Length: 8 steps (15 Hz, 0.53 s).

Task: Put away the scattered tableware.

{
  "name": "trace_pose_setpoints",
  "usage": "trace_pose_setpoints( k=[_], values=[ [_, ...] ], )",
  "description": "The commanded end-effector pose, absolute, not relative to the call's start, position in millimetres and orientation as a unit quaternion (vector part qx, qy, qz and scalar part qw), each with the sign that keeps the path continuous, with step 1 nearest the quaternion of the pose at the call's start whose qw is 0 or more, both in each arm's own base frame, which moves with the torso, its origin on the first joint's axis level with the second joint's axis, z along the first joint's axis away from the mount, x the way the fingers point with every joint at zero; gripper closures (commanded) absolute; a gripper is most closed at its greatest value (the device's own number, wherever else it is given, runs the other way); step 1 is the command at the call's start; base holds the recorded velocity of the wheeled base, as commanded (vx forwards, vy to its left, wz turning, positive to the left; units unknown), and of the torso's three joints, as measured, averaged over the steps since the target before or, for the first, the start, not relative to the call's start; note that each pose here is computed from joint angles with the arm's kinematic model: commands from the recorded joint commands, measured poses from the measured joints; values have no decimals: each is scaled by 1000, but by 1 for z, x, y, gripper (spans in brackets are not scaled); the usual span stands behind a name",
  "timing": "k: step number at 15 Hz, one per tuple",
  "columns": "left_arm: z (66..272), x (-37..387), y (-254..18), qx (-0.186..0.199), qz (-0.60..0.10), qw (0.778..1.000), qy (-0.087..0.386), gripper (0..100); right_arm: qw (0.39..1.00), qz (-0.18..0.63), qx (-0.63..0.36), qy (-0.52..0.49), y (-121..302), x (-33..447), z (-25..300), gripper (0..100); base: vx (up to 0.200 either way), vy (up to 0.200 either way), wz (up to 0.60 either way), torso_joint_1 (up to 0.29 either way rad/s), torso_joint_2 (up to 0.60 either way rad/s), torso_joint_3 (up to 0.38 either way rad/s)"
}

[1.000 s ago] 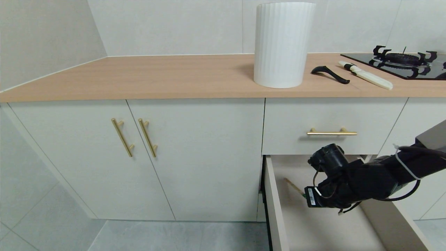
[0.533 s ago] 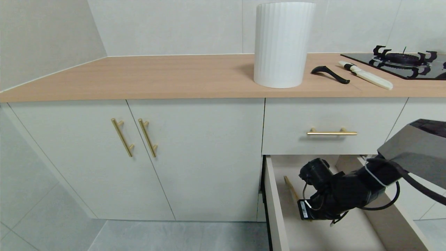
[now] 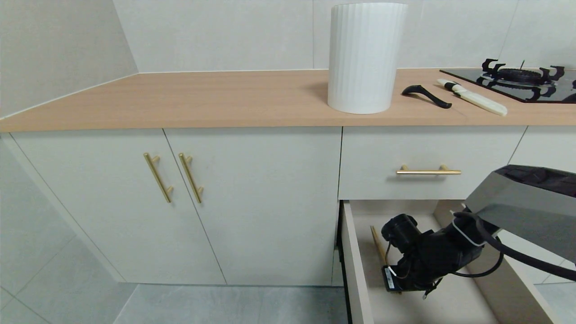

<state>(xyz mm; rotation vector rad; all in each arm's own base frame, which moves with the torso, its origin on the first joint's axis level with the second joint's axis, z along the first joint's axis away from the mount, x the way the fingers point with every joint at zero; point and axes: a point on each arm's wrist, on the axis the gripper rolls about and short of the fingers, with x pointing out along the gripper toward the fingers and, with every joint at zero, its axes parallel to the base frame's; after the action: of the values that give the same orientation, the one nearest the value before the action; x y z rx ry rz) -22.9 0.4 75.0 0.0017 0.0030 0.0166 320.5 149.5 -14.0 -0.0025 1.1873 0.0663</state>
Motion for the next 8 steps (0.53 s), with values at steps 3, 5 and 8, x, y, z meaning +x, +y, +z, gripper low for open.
trace_pose_setpoints(
  k=[3, 5, 8],
  values=[
    [75, -23, 0, 1, 8, 1000, 2, 0, 828, 24, -6, 560, 149, 321, -17, 100, 0, 0, 0, 0, 0, 0],
    [75, -23, 0, 1, 8, 1000, 2, 0, 828, 24, -7, 561, 149, 321, -18, 100, 0, 0, 0, 0, 0, 0],
    [75, -23, 0, 1, 8, 1000, 2, 0, 828, 23, -7, 560, 149, 321, -17, 0, 0, 0, 0, 0, 0, 0]
  ],
)
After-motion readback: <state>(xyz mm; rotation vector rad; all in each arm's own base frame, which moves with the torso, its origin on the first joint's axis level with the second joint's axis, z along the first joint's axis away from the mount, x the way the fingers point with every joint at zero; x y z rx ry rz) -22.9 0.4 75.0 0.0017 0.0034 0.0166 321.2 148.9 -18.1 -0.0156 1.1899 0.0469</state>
